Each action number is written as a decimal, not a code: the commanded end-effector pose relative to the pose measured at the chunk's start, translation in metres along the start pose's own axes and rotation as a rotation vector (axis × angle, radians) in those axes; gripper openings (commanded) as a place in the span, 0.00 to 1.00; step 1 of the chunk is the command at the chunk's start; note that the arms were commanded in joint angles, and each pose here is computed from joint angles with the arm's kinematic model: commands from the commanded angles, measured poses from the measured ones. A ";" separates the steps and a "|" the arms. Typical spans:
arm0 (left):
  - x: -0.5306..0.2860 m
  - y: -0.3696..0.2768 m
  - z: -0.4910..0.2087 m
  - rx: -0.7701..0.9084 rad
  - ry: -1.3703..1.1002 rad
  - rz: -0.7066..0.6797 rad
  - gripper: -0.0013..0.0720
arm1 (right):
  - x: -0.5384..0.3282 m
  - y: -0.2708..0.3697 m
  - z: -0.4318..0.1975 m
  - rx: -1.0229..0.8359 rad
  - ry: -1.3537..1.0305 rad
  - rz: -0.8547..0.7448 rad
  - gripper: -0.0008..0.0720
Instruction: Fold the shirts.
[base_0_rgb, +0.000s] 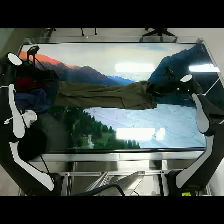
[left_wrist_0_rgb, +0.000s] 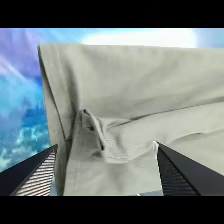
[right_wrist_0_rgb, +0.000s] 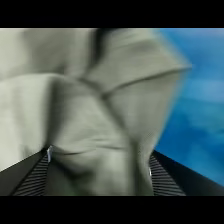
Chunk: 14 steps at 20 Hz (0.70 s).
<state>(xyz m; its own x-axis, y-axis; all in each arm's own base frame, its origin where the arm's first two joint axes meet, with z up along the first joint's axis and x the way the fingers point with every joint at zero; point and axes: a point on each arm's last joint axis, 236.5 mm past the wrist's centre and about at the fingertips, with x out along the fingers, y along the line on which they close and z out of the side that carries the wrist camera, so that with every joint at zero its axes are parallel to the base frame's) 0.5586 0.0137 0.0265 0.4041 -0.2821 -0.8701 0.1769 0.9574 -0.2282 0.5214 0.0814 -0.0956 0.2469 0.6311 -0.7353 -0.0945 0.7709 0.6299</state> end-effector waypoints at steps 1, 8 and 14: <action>-0.015 -0.013 0.008 -0.005 -0.029 -0.004 0.92 | 0.015 0.011 -0.011 -0.006 0.042 0.065 0.82; 0.031 -0.098 -0.007 0.011 0.023 -0.171 0.15 | 0.002 0.049 -0.007 -0.076 0.050 0.193 0.04; 0.116 -0.266 -0.048 0.098 0.107 -0.418 0.03 | -0.121 0.117 0.036 -0.235 -0.069 0.220 0.04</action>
<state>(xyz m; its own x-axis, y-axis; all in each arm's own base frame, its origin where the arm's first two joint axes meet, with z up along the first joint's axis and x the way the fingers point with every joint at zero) 0.5374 -0.1849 -0.0093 0.2737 -0.5386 -0.7969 0.3417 0.8289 -0.4428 0.5213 0.1025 0.0104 0.2298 0.7702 -0.5950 -0.3045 0.6376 0.7077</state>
